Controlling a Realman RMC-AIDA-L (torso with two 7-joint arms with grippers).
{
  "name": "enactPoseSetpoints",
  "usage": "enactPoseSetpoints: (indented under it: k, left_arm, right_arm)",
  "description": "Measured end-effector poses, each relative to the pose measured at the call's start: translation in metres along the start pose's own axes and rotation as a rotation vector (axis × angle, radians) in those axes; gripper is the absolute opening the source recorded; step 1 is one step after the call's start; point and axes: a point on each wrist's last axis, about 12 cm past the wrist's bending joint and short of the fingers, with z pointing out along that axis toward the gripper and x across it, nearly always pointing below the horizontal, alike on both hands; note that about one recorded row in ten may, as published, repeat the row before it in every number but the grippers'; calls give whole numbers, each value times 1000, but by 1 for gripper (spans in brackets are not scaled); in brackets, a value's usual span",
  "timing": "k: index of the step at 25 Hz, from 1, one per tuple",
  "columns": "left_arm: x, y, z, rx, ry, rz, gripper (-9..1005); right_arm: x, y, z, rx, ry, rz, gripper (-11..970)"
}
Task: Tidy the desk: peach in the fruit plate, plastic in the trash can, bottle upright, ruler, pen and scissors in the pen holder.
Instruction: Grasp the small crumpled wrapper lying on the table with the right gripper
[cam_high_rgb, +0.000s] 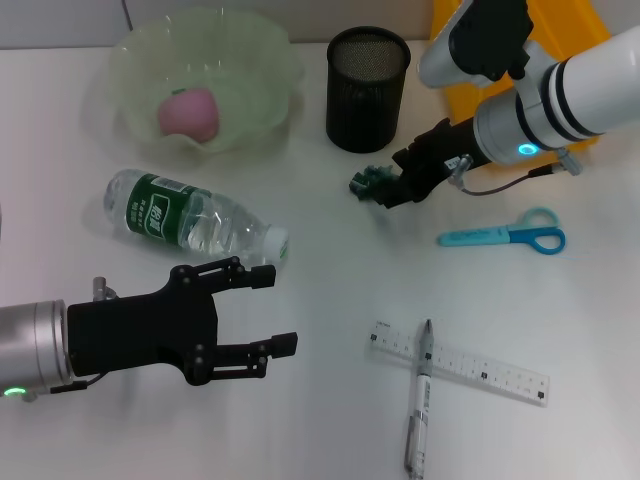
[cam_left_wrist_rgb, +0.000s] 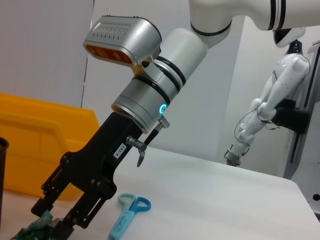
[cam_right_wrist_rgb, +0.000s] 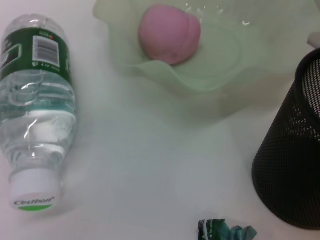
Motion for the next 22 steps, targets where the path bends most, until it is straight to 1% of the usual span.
enactPoseSetpoints:
  k: [1, 8, 13, 21, 22]
  left_arm:
    - [0, 0, 0, 1, -1, 0, 813]
    - [0, -1, -2, 2, -2, 1, 813]
    - [0, -1, -2, 6, -3, 0, 812]
    - [-1, 0, -1, 7, -4, 2, 812]
    - [-1, 0, -1, 7, -4, 2, 812]
  right_arm:
    - [0, 1, 1, -1, -9, 1, 631]
    - [2, 2, 3, -1, -11, 6, 638]
    - [5, 2, 6, 6, 3, 1, 463]
    - [7, 1, 8, 21, 5, 1, 441]
    - [7, 1, 8, 21, 5, 1, 423]
